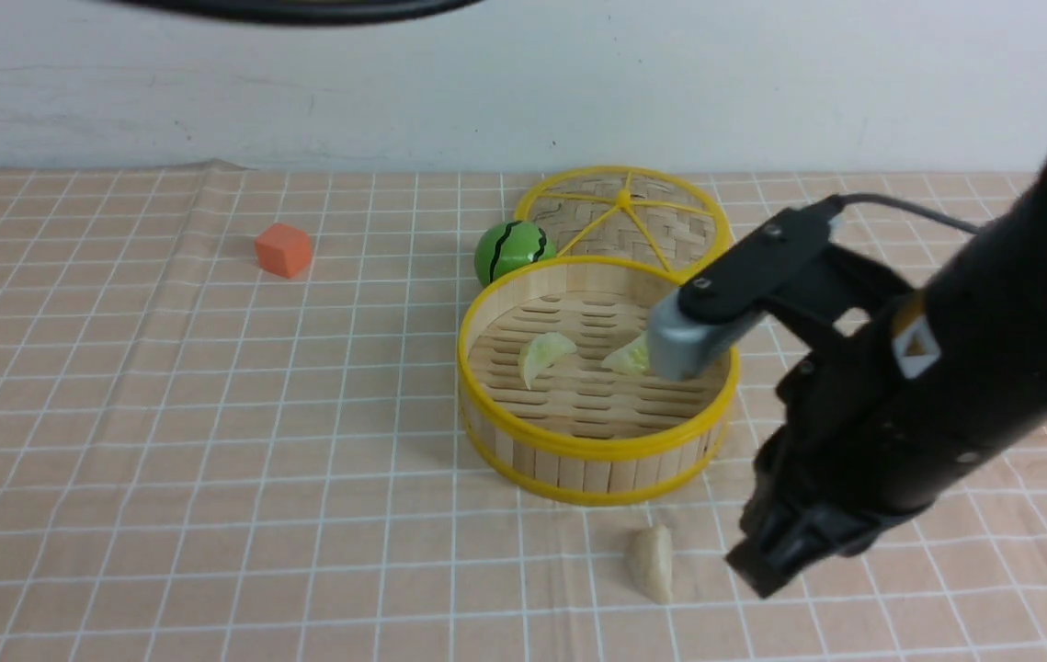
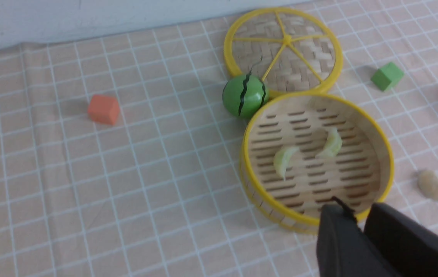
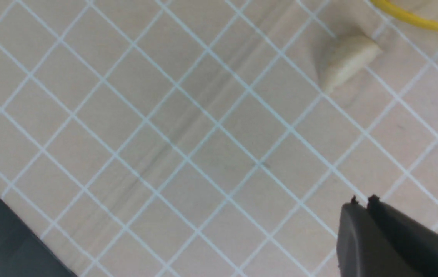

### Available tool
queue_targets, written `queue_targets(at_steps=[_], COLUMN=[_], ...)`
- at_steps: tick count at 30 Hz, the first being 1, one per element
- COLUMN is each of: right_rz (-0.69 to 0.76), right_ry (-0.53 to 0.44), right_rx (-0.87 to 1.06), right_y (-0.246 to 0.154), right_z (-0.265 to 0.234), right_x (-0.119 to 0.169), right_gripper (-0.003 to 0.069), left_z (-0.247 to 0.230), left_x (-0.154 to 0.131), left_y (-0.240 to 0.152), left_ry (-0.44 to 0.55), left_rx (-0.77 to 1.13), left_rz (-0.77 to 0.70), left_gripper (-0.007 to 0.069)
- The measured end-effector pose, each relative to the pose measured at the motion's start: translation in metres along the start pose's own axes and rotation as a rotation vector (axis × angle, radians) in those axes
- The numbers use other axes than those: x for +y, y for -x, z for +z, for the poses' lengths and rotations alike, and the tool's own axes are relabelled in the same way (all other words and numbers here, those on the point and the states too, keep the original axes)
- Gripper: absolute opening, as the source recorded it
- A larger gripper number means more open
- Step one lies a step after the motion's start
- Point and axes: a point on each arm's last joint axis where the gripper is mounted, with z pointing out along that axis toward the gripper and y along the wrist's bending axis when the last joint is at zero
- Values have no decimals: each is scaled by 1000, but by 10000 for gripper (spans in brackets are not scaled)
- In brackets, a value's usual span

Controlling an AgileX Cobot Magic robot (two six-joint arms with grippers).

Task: Put the dumplings into the steamer on the table with the brown tablecloth.
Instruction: 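Reach for and grasp a dumpling lying on the table beside the steamer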

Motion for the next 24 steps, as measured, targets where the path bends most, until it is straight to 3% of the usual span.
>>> queue_targets(at_steps=[1, 2, 3, 9, 10, 11, 12, 16, 20, 24], right_rz=[27, 30, 58, 164, 206, 217, 257, 326, 362, 398], right_ry=[-1, -1, -6, -25, -34, -38, -61, -94, -96, -76], right_rx=[23, 20, 57, 100, 91, 89, 76, 60, 54, 52], right_y=[5, 6, 10, 19, 21, 22, 25, 29, 33, 37], right_z=[16, 16, 35, 78, 89, 91, 105, 133, 152, 170], right_x=[-2, -2, -5, -18, -23, -24, -32, -43, -46, -46], right_gripper=[48, 48, 74, 246, 333, 344, 441, 590, 606, 505], left_z=[-9, -14, -21, -44, -53, -51, -56, -64, -68, -69], left_x=[6, 7, 14, 31, 37, 38, 44, 55, 61, 64], left_y=[-19, -19, -45, -121, -144, -154, -181, -228, -250, -261], left_ry=[8, 5, 12, -25, -46, -49, -69, -102, -116, -110], left_rx=[33, 22, 68, 79, 49, 58, 30, -59, -105, -87], left_rz=[5, 3, 6, -27, -42, -47, -63, -87, -92, -94], left_gripper=[22, 8, -14, -14, -14, -14, -14, -14, -14, -14])
